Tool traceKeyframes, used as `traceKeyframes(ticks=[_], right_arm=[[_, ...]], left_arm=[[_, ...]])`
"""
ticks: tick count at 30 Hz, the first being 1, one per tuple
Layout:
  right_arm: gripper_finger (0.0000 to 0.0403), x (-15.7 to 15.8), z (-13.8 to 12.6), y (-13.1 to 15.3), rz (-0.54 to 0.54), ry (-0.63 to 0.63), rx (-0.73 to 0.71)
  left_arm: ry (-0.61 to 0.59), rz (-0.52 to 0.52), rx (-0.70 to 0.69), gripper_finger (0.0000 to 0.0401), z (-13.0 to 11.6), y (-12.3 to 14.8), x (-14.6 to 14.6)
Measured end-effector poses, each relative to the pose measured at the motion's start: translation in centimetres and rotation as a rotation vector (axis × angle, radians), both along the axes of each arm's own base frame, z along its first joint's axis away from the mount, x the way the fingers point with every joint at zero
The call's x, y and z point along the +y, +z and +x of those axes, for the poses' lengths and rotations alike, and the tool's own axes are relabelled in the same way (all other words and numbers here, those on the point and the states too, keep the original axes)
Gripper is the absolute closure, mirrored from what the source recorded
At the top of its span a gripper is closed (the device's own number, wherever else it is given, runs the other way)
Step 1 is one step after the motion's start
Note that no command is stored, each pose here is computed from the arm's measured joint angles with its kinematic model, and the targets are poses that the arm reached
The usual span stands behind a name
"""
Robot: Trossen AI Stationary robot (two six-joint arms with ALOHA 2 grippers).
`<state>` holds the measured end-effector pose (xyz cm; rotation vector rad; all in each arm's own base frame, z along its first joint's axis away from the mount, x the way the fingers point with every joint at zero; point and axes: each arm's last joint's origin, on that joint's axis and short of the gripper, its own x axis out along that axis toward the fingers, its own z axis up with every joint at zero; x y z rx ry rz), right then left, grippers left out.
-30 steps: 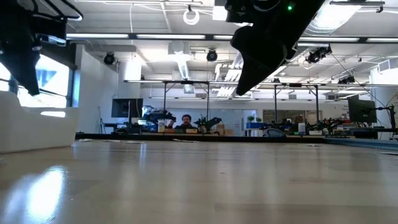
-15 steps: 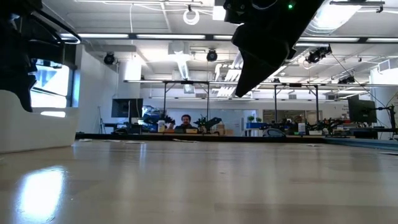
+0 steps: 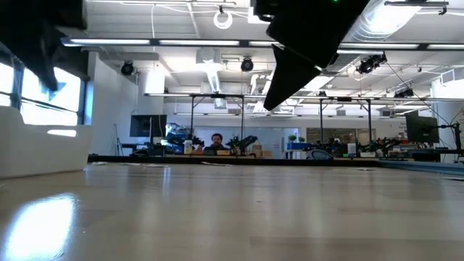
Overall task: Pick & Place First Aid Supplies
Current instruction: Put the blue alcohol pad into the white bin
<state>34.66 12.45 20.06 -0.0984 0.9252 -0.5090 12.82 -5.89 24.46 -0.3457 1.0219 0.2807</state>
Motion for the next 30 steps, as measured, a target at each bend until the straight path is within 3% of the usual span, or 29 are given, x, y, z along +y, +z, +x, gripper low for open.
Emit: traceKeyframes(ticks=[5,11,22,30], right_arm=[[0.022,0.1,0.2,0.1,0.005,0.026,-0.01],[0.022,0.3,0.5,0.2,0.011,0.059,-0.019],[0.022,0.4,0.7,0.3,0.019,0.094,-0.026],[0.022,0.5,1.0,0.4,0.023,0.117,-0.043]], left_arm=[[0.031,0.163,-0.199,0.0289,0.8,3.5,0.3],[0.14,0.25,-0.314,0.0289,3.3,3.4,1.8],[0.489,0.374,-0.283,0.0289,10.3,-3.5,9.0],[0.733,0.383,-0.217,0.0289,12.2,-9.3,14.0]])
